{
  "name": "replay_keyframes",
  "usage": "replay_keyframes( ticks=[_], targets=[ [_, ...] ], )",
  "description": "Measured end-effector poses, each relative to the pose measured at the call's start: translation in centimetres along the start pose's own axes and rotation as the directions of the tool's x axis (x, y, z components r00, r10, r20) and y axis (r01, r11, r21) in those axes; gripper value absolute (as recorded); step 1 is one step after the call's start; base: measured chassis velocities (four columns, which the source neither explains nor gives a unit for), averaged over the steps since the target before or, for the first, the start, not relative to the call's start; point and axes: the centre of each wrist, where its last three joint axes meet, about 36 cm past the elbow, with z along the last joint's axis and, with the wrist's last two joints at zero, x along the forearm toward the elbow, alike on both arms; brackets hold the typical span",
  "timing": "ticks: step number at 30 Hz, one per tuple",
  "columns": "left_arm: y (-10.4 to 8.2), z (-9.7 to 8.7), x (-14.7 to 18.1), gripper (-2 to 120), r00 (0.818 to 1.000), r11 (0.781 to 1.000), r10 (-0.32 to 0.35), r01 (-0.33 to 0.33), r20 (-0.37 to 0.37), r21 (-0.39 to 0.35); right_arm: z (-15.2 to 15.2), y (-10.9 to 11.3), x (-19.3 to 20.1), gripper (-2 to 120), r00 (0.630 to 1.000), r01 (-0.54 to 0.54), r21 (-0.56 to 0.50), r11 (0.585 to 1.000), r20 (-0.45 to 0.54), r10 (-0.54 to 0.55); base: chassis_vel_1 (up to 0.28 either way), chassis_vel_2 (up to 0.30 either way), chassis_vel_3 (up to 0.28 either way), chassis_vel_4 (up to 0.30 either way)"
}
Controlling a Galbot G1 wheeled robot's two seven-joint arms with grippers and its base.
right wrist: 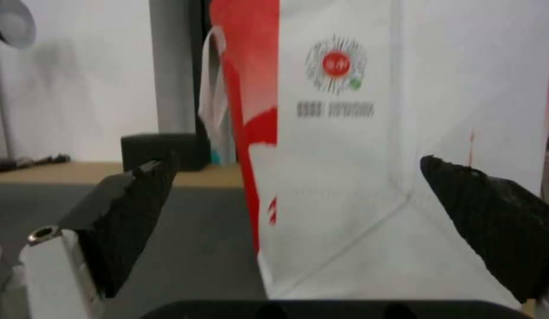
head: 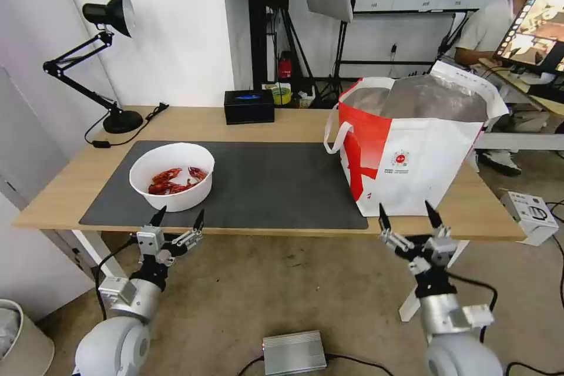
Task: Pick up the trash from the table and place it into the takeout bag.
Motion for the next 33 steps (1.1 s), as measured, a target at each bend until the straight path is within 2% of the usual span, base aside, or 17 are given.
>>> replay_keyframes(
  ticks=[4, 9, 19, 22, 30, 33],
  targets=[
    [-0.1, -0.1, 0.0, 100, 1.0, 1.0, 0.0, 0.0, 0.003, 0.001, 0.2, 0.6, 0.4, 100, 0.999, -0.011, -0.01, 1.0, -0.038, 0.011, 0.0, 0.0, 0.0, 0.0],
    [-0.1, -0.8, -0.1, 100, 1.0, 1.0, 0.002, -0.002, 0.006, 0.009, -2.1, 2.1, 0.1, 100, 0.995, -0.01, -0.036, 0.999, -0.099, 0.006, 0.0, 0.0, 0.0, 0.0],
    [0.5, -2.4, -0.7, 100, 1.0, 1.0, 0.009, -0.009, 0.003, 0.013, -3.2, 2.7, -0.2, 100, 0.995, 0.012, -0.016, 1.0, -0.103, -0.014, 0.0, 0.0, 0.0, 0.0],
    [0.8, -3.4, -1.2, 100, 1.0, 1.0, -0.01, 0.01, -0.007, 0.021, -3.1, 2.7, -0.2, 100, 0.995, 0.013, -0.015, 1.0, -0.103, -0.015, 0.0, 0.0, 0.0, 0.0],
    [1.3, -5.7, -2.6, 100, 1.0, 1.0, -0.006, 0.006, -0.014, 0.024, -3.1, 2.7, -0.2, 100, 0.995, 0.014, -0.015, 1.0, -0.102, -0.016, 0.0, 0.0, 0.0, 0.0],
    [2.5, -8.1, -4.1, 100, 1.0, 1.0, -0.027, 0.027, -0.016, 0.016, -3.1, 2.7, -0.2, 100, 0.995, 0.015, -0.015, 1.0, -0.101, -0.016, 0.0, 0.0, 0.0, 0.0]
  ],
)
